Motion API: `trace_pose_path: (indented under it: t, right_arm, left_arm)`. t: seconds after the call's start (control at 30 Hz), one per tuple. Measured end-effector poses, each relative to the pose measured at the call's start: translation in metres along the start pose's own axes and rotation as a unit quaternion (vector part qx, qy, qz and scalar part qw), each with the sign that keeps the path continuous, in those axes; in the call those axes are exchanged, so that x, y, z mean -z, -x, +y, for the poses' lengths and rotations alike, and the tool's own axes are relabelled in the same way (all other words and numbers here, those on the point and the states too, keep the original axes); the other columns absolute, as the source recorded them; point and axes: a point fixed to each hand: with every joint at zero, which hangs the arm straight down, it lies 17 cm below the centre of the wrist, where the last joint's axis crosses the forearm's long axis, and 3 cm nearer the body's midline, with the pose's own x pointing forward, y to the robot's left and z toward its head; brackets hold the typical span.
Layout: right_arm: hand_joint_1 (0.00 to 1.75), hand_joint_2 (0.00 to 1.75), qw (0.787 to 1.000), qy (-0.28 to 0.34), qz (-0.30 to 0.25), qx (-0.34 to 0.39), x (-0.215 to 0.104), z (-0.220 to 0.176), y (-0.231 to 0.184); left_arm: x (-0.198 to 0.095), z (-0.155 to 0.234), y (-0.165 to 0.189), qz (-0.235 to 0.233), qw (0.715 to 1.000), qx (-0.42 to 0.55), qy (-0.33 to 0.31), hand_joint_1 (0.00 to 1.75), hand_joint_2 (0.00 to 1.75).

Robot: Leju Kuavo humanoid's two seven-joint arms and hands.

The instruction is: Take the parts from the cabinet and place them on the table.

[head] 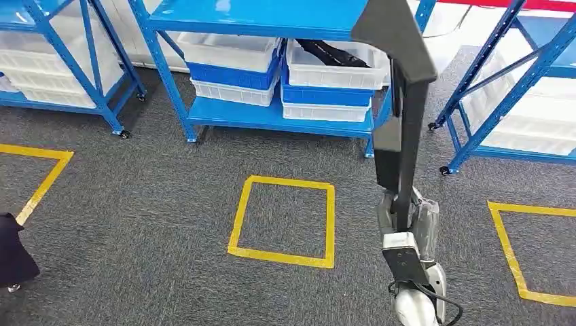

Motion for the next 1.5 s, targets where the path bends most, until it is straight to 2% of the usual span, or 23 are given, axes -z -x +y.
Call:
trace_pose_path:
  t: [1.03,1.17,1.3,1.43,1.5]
  right_arm:
    - [1.75,1.75,1.000,-0.002,0.001,-0.026,0.001,-0.003,-0.003]
    - [1.75,1.75,0.995,-0.034,0.062,-0.069,-0.018,0.013,0.037]
    - [1.75,1.75,0.981,-0.078,0.150,-0.094,-0.068,0.035,0.103]
    - [1.75,1.75,0.940,-0.100,0.277,-0.173,-0.130,0.040,0.192]
    - [1.75,1.75,0.916,-0.111,0.333,-0.193,-0.178,0.039,0.233]
  left_arm:
    - [0.000,-0.004,-0.005,-0.007,1.000,-0.003,0.007,0.00,0.00]
    - [0.000,-0.002,0.000,0.005,1.000,0.004,0.001,0.00,0.00]
    - [0.000,-0.002,0.002,0.012,1.000,0.012,-0.002,0.00,0.00]
    - [-0.001,0.000,0.010,0.030,0.999,0.026,-0.010,0.00,0.00]
    - [-0.001,0.000,0.011,0.032,0.999,0.027,-0.011,0.00,0.00]
